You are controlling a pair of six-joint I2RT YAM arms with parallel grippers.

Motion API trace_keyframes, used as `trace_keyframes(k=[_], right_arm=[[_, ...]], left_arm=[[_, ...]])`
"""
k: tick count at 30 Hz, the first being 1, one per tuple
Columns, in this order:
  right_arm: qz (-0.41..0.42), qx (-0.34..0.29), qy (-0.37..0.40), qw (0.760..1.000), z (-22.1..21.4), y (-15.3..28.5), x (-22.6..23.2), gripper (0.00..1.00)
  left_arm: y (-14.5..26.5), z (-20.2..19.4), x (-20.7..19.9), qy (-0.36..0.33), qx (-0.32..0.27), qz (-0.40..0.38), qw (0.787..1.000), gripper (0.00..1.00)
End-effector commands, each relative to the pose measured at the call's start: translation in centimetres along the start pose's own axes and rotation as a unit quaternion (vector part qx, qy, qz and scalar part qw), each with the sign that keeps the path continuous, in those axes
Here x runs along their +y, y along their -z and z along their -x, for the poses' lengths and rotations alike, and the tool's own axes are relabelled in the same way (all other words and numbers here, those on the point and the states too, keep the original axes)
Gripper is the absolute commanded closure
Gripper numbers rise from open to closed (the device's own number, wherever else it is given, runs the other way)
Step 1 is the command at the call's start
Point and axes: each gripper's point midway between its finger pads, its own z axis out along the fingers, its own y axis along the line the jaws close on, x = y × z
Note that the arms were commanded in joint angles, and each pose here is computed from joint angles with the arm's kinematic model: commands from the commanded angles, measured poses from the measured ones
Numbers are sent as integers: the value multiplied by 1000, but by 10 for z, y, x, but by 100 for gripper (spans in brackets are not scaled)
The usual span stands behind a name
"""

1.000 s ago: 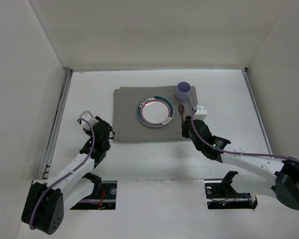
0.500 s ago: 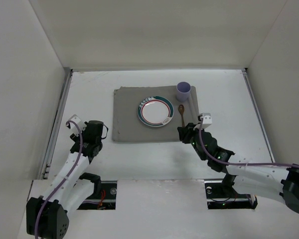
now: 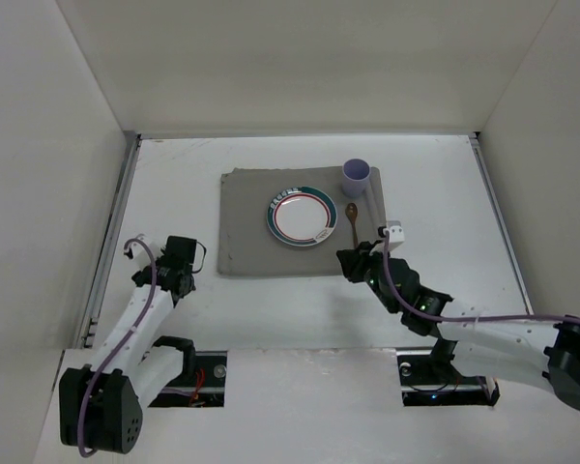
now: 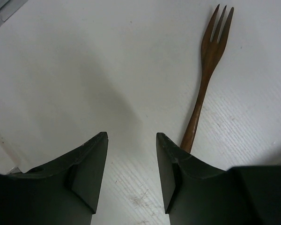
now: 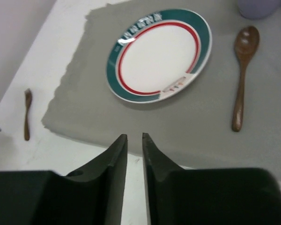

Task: Set the dinner table for one person

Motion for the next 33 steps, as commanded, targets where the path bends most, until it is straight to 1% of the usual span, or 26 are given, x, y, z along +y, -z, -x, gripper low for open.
trace_keyframes(k=[1, 3, 4, 5, 10, 13, 15, 17, 20, 22, 27, 31, 33], right_arm=[[42, -71, -28, 996, 39, 14, 25, 78], [18, -98, -36, 994, 49, 20, 12, 82], [-9, -115, -46, 992, 55, 24, -4, 85], [-40, -132, -61, 989, 63, 28, -21, 86], [-149, -199, -128, 960, 84, 52, -89, 85], [-201, -238, -163, 936, 91, 71, -123, 79], [-198, -256, -192, 926, 95, 80, -130, 73], [-178, -277, -214, 920, 99, 88, -130, 67], [-153, -305, -233, 911, 105, 97, -130, 66], [-147, -308, -232, 911, 106, 98, -128, 67], [-161, -284, -217, 920, 99, 87, -127, 66], [-154, -274, -214, 925, 96, 82, -123, 56], [-152, -274, -215, 925, 96, 82, -122, 55]], left_arm=[[2, -2, -8, 10, 17, -8, 1000, 57], [-1, 0, -15, 21, 15, -17, 1000, 57], [-3, 1, -19, 24, 14, -24, 999, 57], [-4, 2, -24, 29, 12, -31, 999, 57], [-9, 1, -34, 47, 6, -53, 997, 56], [-11, 1, -40, 51, 11, -65, 997, 55], [-11, 2, -42, 53, 6, -74, 996, 55], [-10, 1, -44, 52, 5, -79, 995, 55], [-11, -2, -45, 43, 11, -78, 996, 56], [-13, -4, -45, 41, 13, -74, 996, 56], [-24, -8, -51, 40, 20, -72, 996, 58], [-30, -6, -56, 38, 13, -73, 997, 59], [-34, -7, -59, 40, 13, -74, 996, 59]])
